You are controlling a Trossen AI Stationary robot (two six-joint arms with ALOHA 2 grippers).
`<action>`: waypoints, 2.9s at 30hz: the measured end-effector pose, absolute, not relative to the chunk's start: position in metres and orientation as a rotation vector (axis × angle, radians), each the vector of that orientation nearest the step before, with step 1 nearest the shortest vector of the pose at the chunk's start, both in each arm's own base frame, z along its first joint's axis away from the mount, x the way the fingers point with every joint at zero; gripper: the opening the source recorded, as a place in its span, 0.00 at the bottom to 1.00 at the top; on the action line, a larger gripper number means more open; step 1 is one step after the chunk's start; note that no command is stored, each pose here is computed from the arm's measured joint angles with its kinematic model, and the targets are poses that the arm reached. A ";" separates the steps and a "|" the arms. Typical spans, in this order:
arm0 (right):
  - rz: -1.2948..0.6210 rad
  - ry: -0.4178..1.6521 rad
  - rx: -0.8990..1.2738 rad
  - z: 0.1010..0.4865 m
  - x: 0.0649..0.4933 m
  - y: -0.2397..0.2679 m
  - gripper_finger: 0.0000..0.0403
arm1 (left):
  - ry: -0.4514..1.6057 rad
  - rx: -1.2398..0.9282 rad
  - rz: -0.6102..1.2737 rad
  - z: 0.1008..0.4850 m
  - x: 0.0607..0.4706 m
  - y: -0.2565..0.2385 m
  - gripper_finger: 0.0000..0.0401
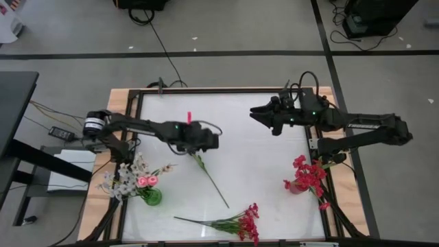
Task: Sort flowers into vase by color
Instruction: Put the black flower into the red vase
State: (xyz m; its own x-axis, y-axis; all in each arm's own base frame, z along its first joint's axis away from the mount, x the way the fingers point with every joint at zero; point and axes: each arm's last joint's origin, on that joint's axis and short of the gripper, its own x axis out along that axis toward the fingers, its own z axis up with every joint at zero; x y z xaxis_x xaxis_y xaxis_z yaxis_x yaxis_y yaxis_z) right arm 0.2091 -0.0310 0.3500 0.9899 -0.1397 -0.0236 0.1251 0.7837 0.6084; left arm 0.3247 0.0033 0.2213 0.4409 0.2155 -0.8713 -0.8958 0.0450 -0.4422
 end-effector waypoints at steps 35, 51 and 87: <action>-0.119 0.067 0.756 0.346 0.197 -0.035 0.51 | 1.012 -1.211 1.007 0.156 0.339 -0.036 0.29; -0.151 0.049 0.776 0.346 0.197 -0.036 0.51 | 0.955 -1.155 0.852 0.188 0.336 -0.018 0.25; -0.104 0.089 0.786 0.344 0.196 -0.039 0.51 | 0.978 -1.121 0.962 0.136 0.352 -0.031 0.01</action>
